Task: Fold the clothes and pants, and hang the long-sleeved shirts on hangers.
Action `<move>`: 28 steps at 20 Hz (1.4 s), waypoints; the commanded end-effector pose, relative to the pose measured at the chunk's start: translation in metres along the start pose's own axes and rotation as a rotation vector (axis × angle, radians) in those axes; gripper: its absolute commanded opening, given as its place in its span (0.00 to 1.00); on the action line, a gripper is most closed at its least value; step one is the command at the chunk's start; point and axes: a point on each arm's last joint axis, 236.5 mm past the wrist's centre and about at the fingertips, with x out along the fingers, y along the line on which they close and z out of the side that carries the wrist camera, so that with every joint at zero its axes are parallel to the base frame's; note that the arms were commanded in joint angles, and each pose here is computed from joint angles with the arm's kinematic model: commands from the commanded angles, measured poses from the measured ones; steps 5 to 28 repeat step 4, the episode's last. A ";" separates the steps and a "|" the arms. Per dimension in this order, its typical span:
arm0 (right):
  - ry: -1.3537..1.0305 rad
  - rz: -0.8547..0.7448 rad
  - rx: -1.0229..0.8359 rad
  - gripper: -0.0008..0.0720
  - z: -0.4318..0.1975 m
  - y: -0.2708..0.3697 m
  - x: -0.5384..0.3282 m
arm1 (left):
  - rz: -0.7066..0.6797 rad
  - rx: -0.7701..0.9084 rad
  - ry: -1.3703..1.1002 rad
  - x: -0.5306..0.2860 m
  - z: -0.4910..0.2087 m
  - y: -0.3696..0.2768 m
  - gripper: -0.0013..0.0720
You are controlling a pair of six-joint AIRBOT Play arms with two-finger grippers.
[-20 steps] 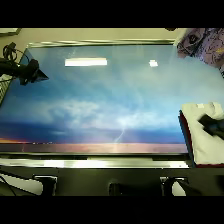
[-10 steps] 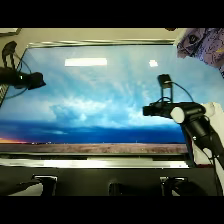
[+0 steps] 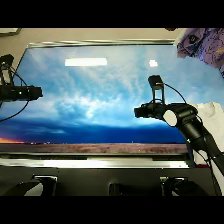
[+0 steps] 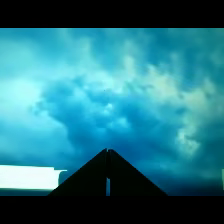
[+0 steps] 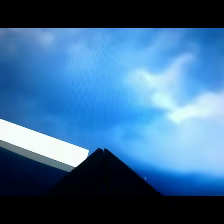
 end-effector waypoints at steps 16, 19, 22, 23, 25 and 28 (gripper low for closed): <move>-0.002 0.003 0.002 0.06 0.001 0.001 0.000 | 0.009 0.006 -0.006 0.000 0.000 0.002 0.04; -0.002 0.003 0.002 0.06 0.001 0.001 0.000 | 0.009 0.006 -0.006 0.000 0.000 0.002 0.04; -0.002 0.003 0.002 0.06 0.001 0.001 0.000 | 0.009 0.006 -0.006 0.000 0.000 0.002 0.04; -0.002 0.003 0.002 0.06 0.001 0.001 0.000 | 0.009 0.006 -0.006 0.000 0.000 0.002 0.04; -0.002 0.003 0.002 0.06 0.001 0.001 0.000 | 0.009 0.006 -0.006 0.000 0.000 0.002 0.04; -0.002 0.003 0.002 0.06 0.001 0.001 0.000 | 0.009 0.006 -0.006 0.000 0.000 0.002 0.04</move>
